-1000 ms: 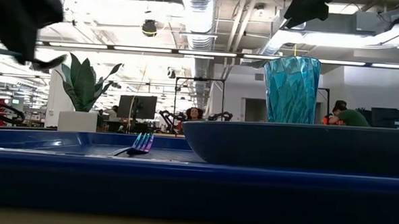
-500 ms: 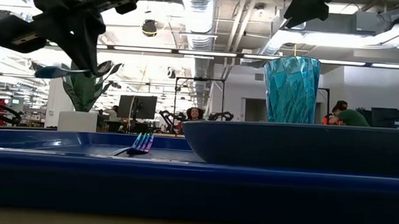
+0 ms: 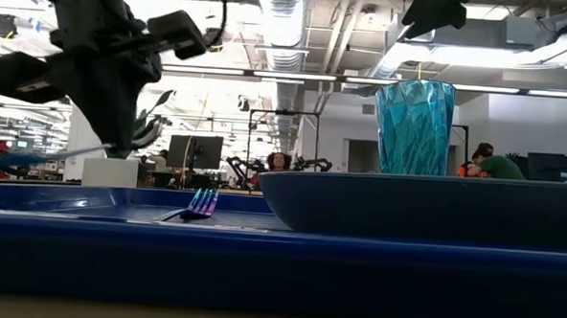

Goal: Pick and place plate/cup/fork/spoon on tray
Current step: Put the blue spoon on the blue tray to the left side of the blue fork

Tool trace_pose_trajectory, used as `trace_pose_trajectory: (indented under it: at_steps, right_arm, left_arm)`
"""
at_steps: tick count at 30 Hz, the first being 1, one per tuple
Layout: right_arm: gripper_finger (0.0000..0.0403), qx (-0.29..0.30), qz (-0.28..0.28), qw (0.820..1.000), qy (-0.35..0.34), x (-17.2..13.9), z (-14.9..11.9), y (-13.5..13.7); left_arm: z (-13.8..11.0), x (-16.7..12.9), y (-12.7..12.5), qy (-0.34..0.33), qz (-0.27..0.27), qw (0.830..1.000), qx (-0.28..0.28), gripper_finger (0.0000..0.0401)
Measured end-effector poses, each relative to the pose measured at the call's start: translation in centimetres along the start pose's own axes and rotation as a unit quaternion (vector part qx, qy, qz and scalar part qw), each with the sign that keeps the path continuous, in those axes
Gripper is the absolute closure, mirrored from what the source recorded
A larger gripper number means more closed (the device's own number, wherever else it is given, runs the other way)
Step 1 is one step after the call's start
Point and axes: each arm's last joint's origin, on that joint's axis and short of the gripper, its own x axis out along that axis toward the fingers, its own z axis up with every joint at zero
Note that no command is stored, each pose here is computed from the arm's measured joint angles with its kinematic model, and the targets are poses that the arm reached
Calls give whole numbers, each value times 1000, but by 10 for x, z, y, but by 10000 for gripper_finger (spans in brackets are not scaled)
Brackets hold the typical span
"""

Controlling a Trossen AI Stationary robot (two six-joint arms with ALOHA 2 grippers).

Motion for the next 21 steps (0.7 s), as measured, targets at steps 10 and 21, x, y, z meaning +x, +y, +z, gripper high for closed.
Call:
trace_pose_trajectory:
  at_steps: [10, 21]
  right_arm:
    - [189, 0, 1, 1000, -4, 0, 1, 0]
    - [189, 0, 1, 1000, -7, 0, 1, 0]
  left_arm:
    - [-8, 19, -28, 0, 58, 998, 32, 401]
    - [-10, 31, -32, 17, 73, 997, 14, 401]
